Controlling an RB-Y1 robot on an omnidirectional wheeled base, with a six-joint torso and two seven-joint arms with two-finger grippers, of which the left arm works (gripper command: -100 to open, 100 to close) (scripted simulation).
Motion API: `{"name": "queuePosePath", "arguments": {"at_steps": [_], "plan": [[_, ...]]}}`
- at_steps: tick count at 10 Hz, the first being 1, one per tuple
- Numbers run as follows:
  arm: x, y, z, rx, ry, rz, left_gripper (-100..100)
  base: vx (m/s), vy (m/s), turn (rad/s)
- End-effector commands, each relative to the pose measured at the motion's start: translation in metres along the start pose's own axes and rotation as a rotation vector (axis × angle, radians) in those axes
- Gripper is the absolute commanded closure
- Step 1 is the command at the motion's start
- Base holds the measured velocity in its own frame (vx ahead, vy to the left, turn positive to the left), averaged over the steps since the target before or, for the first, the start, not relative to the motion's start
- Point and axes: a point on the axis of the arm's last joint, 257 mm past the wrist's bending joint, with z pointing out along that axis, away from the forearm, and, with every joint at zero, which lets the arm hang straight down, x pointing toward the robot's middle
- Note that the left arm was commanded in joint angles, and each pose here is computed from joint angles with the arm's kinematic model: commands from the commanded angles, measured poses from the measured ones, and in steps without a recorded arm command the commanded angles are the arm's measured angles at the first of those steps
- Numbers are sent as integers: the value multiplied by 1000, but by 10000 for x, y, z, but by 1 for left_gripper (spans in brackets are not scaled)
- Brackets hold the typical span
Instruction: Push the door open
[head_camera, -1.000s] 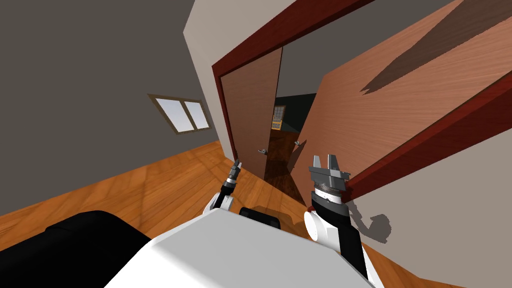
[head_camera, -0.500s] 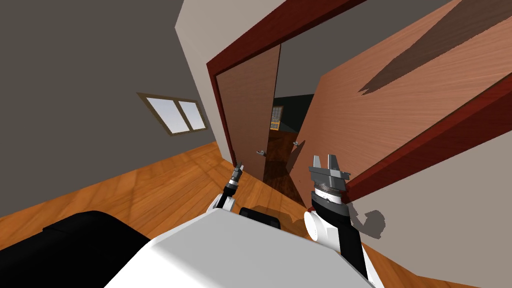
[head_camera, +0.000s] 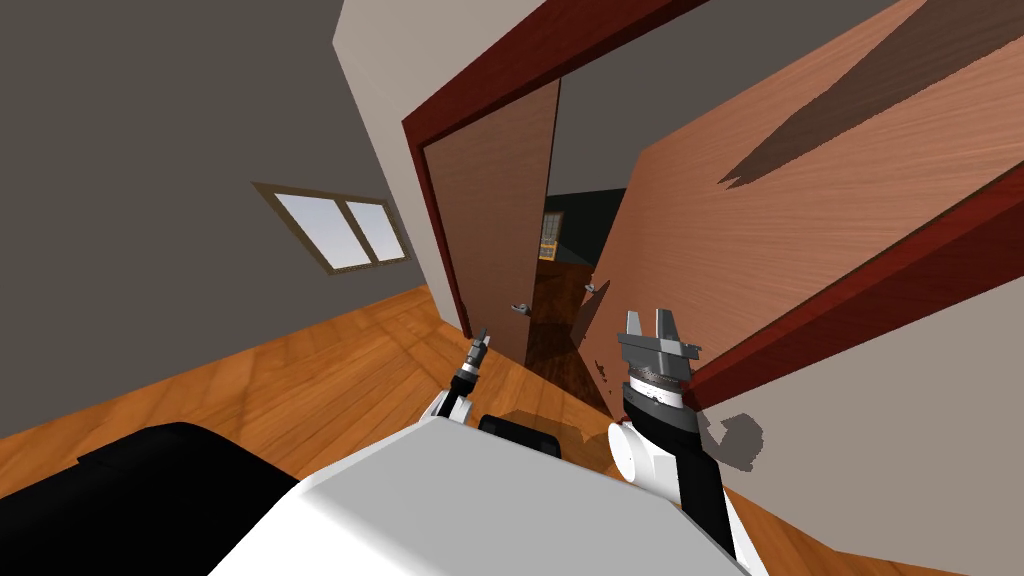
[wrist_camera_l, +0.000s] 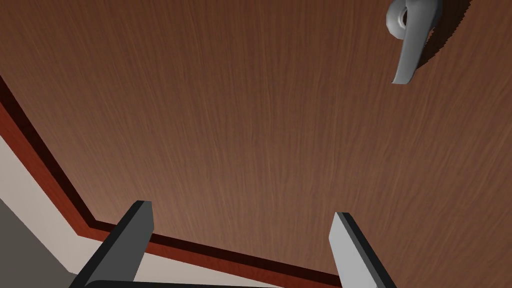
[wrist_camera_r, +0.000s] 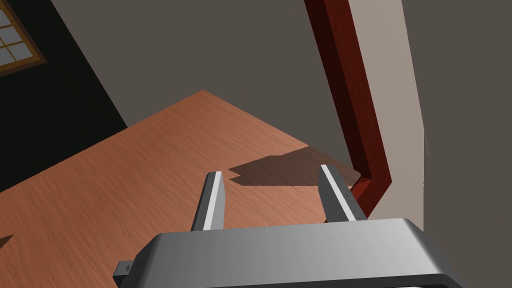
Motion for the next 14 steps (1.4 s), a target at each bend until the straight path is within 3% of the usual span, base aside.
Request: {"name": "queuePosePath", "arguments": {"at_steps": [1,14], "plan": [[46,118,-36,-27,8,-9,-100,99,25,-61],[512,977,-323,-212,69,-75,-100,99,28,-56]]}}
